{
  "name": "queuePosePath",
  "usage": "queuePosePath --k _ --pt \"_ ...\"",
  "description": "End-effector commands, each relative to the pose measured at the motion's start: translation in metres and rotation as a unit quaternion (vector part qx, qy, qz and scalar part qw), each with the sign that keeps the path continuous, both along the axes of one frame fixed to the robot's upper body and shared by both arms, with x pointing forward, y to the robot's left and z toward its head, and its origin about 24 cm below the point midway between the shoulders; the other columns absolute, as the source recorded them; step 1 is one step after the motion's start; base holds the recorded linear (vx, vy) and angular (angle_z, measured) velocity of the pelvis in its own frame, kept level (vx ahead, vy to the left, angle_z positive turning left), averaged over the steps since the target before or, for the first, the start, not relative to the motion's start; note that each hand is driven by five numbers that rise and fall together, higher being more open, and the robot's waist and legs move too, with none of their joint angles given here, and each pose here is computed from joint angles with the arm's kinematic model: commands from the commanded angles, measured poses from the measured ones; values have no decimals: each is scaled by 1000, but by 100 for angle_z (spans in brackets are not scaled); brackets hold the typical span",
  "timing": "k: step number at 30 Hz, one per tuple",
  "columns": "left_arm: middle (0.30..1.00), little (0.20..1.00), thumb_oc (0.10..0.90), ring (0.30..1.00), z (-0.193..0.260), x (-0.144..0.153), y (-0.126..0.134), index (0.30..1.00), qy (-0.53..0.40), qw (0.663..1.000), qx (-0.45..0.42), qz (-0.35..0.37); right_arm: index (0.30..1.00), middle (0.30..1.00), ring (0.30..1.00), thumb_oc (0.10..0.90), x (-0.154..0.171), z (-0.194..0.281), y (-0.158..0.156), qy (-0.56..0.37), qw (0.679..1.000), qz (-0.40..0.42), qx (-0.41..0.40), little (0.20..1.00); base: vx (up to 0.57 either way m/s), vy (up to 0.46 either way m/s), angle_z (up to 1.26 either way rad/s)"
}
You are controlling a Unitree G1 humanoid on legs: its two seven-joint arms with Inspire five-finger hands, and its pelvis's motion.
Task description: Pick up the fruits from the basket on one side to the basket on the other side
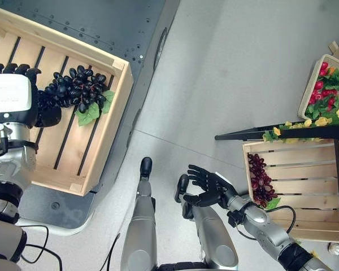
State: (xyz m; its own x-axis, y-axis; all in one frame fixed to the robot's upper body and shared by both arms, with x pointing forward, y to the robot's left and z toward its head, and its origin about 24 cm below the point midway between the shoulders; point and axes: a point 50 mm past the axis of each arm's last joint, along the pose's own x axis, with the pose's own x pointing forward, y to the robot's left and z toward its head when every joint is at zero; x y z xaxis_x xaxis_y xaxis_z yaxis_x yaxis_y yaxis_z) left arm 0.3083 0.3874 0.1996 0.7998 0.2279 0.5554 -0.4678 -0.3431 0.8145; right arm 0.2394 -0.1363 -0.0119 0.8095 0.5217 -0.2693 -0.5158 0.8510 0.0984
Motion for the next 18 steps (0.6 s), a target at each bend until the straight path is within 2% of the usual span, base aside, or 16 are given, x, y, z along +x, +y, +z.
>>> queuePosePath --k 1,10,18 --pt "900 900 800 900 39 1 9 900 -87 995 -38 27 900 900 900 800 -5 16 7 -42 999 17 16 900 -8 26 -9" --pt "900 900 800 900 39 2 15 900 -81 993 -72 52 900 900 900 800 -3 17 9 -47 999 25 6 900 -5 18 -2" --pt "900 900 800 900 35 4 21 900 -23 991 -113 68 900 900 900 800 0 18 9 -51 998 21 8 900 0 0 0"
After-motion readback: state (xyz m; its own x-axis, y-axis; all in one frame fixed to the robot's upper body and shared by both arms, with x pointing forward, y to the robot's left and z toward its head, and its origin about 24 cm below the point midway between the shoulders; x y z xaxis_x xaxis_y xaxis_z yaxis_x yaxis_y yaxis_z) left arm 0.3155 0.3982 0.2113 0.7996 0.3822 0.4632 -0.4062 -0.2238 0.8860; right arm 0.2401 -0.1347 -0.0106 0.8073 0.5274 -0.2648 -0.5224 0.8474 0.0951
